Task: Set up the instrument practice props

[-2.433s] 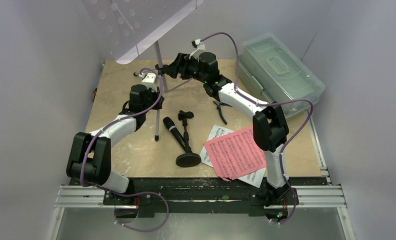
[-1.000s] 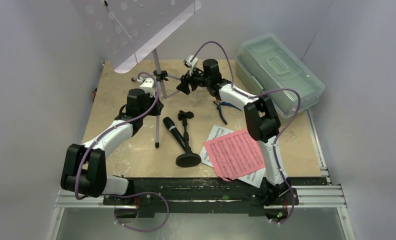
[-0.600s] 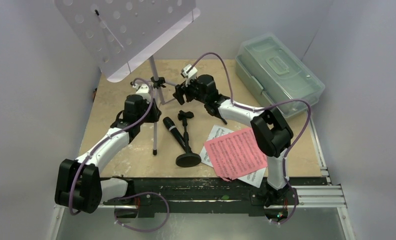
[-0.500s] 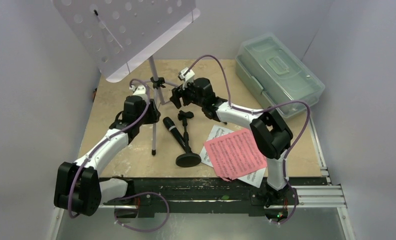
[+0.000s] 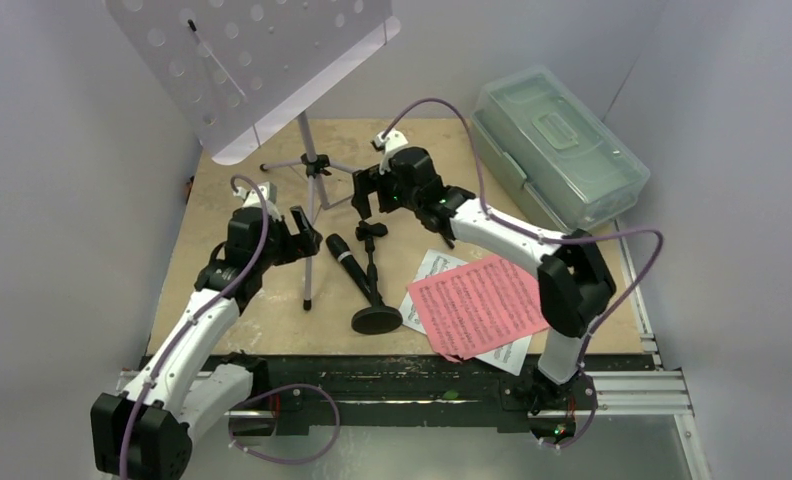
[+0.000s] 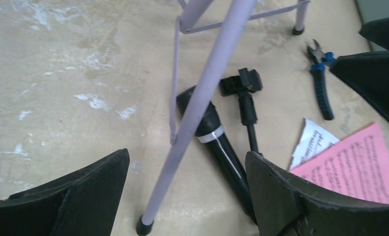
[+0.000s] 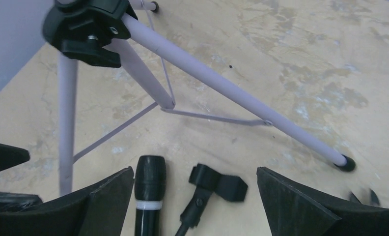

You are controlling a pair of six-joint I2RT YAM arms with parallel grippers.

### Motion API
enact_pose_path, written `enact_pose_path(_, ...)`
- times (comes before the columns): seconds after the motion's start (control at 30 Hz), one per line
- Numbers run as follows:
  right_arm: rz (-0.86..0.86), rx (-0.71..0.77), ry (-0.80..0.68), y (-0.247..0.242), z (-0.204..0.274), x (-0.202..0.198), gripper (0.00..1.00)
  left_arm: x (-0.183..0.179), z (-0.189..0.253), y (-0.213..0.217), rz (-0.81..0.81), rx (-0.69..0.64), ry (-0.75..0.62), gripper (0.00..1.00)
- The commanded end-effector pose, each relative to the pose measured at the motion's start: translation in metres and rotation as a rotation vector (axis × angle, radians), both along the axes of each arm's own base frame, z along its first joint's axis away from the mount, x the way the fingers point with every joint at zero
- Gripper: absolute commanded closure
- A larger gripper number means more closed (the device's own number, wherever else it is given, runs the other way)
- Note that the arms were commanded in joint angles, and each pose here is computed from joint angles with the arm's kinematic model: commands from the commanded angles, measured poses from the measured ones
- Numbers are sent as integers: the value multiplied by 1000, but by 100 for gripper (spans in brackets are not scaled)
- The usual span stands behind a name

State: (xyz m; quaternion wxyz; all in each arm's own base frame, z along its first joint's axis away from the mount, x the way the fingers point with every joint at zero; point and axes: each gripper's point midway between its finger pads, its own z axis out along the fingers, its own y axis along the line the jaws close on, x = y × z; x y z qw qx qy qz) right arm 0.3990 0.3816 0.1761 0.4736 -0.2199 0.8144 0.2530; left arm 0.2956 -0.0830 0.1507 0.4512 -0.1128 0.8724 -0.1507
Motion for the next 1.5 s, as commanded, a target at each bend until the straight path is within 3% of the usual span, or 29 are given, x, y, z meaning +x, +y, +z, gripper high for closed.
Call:
enact_pose_path(0.0, -166, -51, 60, -59, 25, -27, 1, -20, 10, -23, -82, -141, 28, 14)
enact_pose_path(0.17, -249, -129, 268, -123, -22, -85, 1, -51, 9, -63, -235, -346, 72, 21)
enact_pose_path(0.27, -334, -122, 404, -166, -50, -119, 1, -64, 19, -80, -289, -383, 48, 21)
enact_pose_path(0.53, -804, 51, 581, -272, -93, -156, 1, -73, 36, -137, -454, -321, -21, 22)
enact_pose_path(0.77, -1150, 86, 729, -320, -124, -194, 1, -87, 24, -164, -584, -281, -36, 20)
enact_pose_path(0.93, -1295, 55, 811, -340, -148, -227, 1, -95, 28, -159, -660, -192, -41, 20)
enact_pose_path(1.17, -1238, 108, 826, -329, -163, -227, 1, -109, 38, -169, -781, -186, -101, 20)
enact_pose_path(1.47, -1003, 100, 654, -307, -120, -156, 1, -111, 21, -204, -730, -149, -128, 22)
